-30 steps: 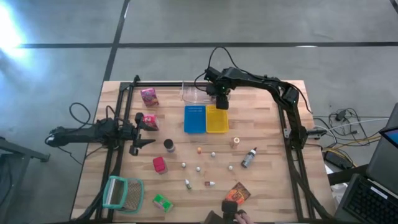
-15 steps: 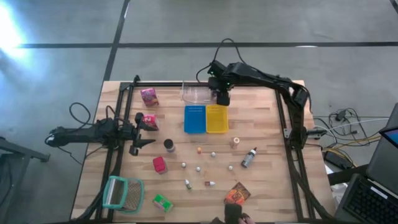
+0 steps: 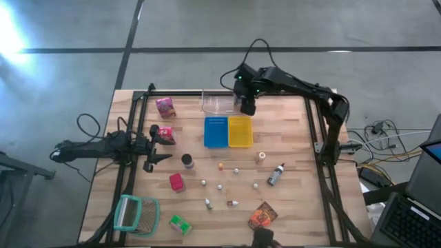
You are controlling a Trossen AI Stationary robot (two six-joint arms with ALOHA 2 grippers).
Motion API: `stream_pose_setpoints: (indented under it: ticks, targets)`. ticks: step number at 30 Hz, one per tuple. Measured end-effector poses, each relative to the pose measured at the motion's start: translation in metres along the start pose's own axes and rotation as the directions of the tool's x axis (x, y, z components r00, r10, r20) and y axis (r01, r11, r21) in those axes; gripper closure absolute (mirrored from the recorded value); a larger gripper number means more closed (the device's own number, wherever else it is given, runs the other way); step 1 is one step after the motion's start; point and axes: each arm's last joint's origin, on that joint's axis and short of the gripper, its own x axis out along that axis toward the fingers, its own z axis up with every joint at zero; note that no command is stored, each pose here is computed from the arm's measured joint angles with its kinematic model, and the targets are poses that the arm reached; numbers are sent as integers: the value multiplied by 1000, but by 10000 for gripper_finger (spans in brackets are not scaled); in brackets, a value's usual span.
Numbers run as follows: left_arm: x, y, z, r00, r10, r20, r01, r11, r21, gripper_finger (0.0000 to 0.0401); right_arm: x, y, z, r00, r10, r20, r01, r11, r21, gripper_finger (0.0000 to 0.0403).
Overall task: Pick & Place Kitchen Items
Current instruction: Put the blue cereal box into the transparent bin
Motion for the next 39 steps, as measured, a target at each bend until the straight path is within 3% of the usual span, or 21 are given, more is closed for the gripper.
stream_pose_setpoints:
  ticks: [6, 11, 16, 29, 39]
  targets:
    - [0, 0, 0, 1000, 0, 0, 0, 1000, 0, 175, 43, 5, 5, 998, 20, -61, -24, 998, -52, 237]
    - [0, 0, 0, 1000, 0, 0, 0, 1000, 0, 175, 57, 4, 7, 997, 18, -70, -23, 997, -73, 246]
    - [0, 0, 0, 1000, 0, 0, 0, 1000, 0, 175, 57, 4, 7, 997, 19, -72, -24, 997, -70, 243]
    - [0, 0, 0, 1000, 0, 0, 0, 1000, 0, 175, 52, 2, 7, 998, -4, -68, -1, 998, -70, 165]
    - [0, 0, 0, 1000, 0, 0, 0, 1000, 0, 175, 37, 4, 8, 999, -14, -42, 10, 997, -77, 143]
